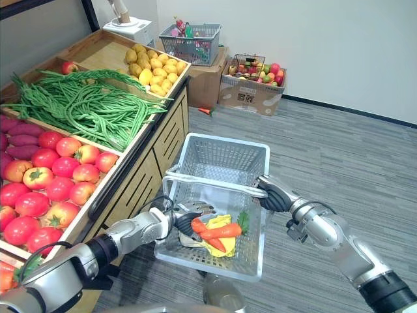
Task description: Pick vegetable in the basket
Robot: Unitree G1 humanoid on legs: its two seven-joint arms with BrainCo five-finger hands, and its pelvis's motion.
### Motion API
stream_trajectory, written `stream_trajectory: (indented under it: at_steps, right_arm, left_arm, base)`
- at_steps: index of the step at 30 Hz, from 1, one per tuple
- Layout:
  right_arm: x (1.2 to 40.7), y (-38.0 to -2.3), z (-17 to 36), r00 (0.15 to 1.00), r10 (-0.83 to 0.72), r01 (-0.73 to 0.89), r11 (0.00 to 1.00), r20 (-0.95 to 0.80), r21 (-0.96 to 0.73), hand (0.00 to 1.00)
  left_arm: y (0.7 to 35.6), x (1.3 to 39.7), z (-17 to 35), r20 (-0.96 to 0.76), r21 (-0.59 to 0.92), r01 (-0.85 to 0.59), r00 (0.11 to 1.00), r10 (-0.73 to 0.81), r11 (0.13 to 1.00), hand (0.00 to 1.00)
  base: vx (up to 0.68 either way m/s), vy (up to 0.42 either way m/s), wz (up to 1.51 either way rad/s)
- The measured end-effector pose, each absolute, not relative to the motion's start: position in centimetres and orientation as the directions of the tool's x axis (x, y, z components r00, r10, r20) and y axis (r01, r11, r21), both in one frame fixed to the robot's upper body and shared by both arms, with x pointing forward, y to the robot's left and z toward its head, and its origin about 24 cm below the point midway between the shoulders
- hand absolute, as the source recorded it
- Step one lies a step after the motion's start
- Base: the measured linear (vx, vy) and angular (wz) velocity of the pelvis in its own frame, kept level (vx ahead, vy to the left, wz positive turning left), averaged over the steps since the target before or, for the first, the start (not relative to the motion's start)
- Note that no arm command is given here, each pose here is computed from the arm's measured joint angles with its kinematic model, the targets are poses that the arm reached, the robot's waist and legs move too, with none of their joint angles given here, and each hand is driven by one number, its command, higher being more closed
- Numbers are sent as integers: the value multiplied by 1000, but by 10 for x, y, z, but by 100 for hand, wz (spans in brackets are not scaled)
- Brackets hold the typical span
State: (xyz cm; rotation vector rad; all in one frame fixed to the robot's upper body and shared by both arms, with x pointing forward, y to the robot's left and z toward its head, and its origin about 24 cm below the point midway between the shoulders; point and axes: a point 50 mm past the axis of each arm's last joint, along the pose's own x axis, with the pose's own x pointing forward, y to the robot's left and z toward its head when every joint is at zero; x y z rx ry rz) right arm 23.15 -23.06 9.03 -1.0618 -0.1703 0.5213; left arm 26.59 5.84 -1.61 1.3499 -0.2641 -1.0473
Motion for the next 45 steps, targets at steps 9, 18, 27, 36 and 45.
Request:
stream_trajectory:
  at_steps: [9, 18, 27, 36, 45]
  right_arm:
    - [228, -243, 71, 907, 395, -330, 457, -144, -826, 100]
    - [224, -285, 62, 977, 161, -201, 519, -136, -831, 100]
    - [195, -339, 26, 956, -217, -20, 620, -196, -784, 100]
    - [118, -370, -52, 654, -649, 277, 683, -388, -676, 100]
    - [36, -359, -109, 279, -716, 380, 695, -641, -611, 100]
  left_arm:
    - [38, 267, 11, -286, 916, 396, 517, -807, -71, 0]
    - [9, 236, 74, -15, 952, 292, 331, -944, 87, 0]
    - [30, 185, 124, 218, 917, 300, 180, -959, 264, 0]
    - [122, 198, 136, 531, 532, 121, 723, -441, 838, 0]
    - [211, 189, 113, 522, 232, -475, 797, 304, 849, 0]
  base:
    - [-1, 2, 16]
    - [-29, 1, 27]
    - [-56, -13, 45]
    - [-32, -7, 73]
    - [-1, -7, 74]
